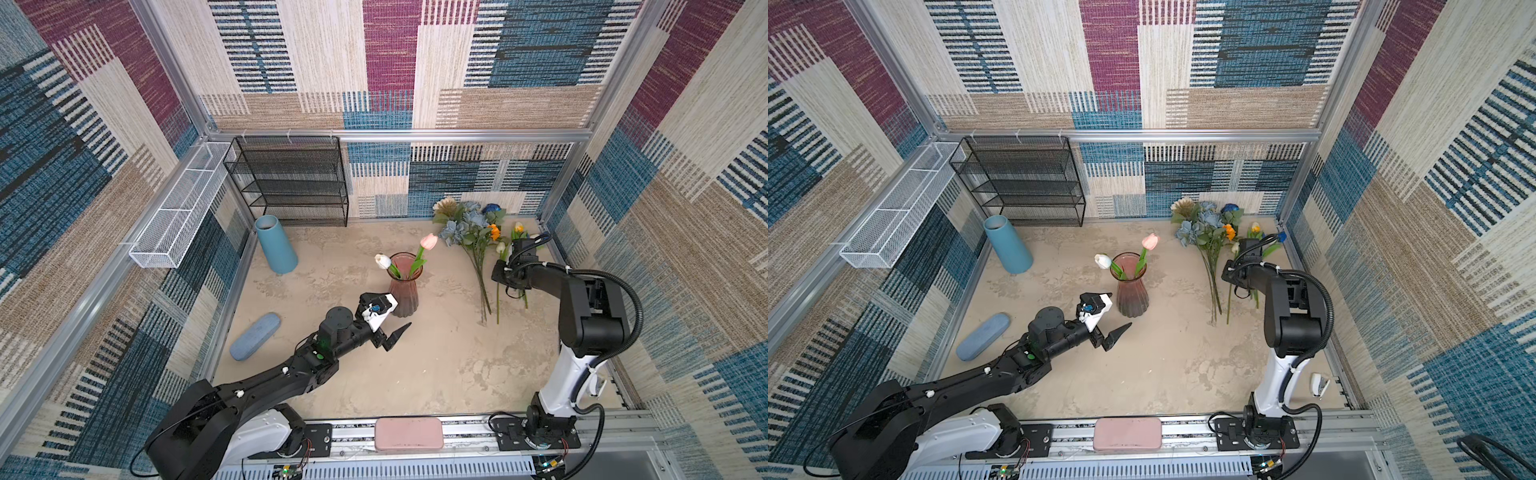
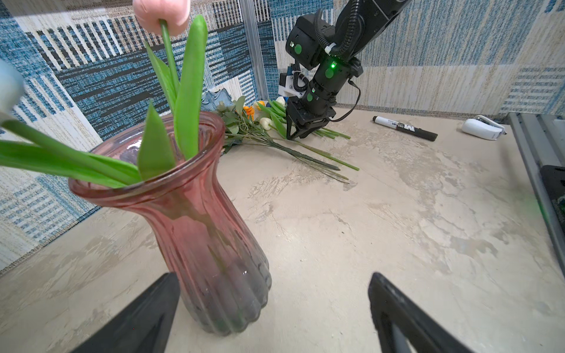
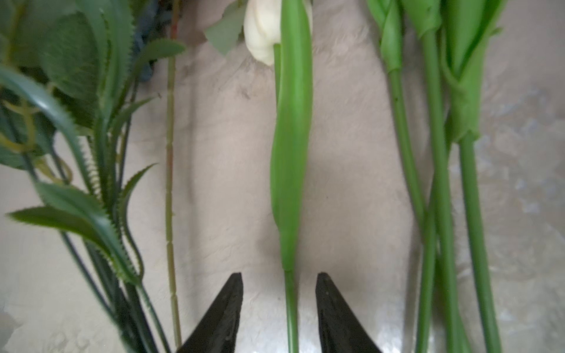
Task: Arrange flowers in a vase
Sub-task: Pick up the flower from the top-right of the table.
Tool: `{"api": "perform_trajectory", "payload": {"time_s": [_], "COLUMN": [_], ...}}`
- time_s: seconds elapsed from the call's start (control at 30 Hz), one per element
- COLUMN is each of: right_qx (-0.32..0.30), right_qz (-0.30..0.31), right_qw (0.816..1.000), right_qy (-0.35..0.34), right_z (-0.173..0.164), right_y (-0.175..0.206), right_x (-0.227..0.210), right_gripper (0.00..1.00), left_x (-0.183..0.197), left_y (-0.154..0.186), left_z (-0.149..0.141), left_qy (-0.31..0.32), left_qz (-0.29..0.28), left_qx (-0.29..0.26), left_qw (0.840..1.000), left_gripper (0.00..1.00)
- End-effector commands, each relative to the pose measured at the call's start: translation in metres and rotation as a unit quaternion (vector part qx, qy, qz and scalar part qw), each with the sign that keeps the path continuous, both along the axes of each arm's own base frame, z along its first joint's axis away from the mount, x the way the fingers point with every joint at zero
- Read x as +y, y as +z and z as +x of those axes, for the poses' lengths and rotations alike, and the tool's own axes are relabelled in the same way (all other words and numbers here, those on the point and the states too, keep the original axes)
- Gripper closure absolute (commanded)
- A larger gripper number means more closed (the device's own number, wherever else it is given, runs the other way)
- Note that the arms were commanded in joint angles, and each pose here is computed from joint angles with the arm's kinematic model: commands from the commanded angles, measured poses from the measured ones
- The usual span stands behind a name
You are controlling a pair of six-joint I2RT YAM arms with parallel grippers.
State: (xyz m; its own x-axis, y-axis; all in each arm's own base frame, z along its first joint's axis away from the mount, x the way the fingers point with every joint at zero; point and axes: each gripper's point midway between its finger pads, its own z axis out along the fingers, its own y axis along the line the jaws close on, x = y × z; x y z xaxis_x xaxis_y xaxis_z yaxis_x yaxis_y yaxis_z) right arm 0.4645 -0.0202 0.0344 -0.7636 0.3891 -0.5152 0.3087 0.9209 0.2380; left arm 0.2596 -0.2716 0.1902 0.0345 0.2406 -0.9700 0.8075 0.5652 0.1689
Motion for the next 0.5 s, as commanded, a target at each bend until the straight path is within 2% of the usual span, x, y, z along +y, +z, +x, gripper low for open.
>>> {"api": "perform_trajectory", "payload": {"time_s": [0.0,0.07,0.2,0.27,0.47], "right_qx": [0.014,0.023,0.035,0.033,-0.011], "right_qz": [-0.008,-0.016,-0.013,-0.014,-0.014], "right_qw": [1.000,1.000,0.999,0.999,1.000], "right_qy": [0.001,-0.005,-0.001,-0.002,-0.003], "right_z": [-0.001,-0.003,-0.009,-0.011,-0.011], "right_y": [-0.007,-0.012,-0.023,-0.023,0.012], "right_x": [-0.002,-0.005,-0.004,-0.004,-0.003], "right_gripper": [0.61,0.63,0.85,0.90,0.95], "left_x": [-0.004,-0.005,-0.004,-0.004,-0.003], "left_y": [0.008,0.008,0.008,0.008,0.011], "left_z": [0.000,0.001,0.002,0.003,0.005], "left_qy": [-0.009,-0.009,-0.006,-0.003,0.002], "left_qz": [-0.008,-0.008,-0.008,-0.008,-0.008], "left_qx": [-0.011,-0.010,-0.010,-0.012,-0.017], "left_qw": [1.000,1.000,1.000,1.000,1.000], "left_gripper": [0.01,0.01,0.01,0.01,0.01]}}
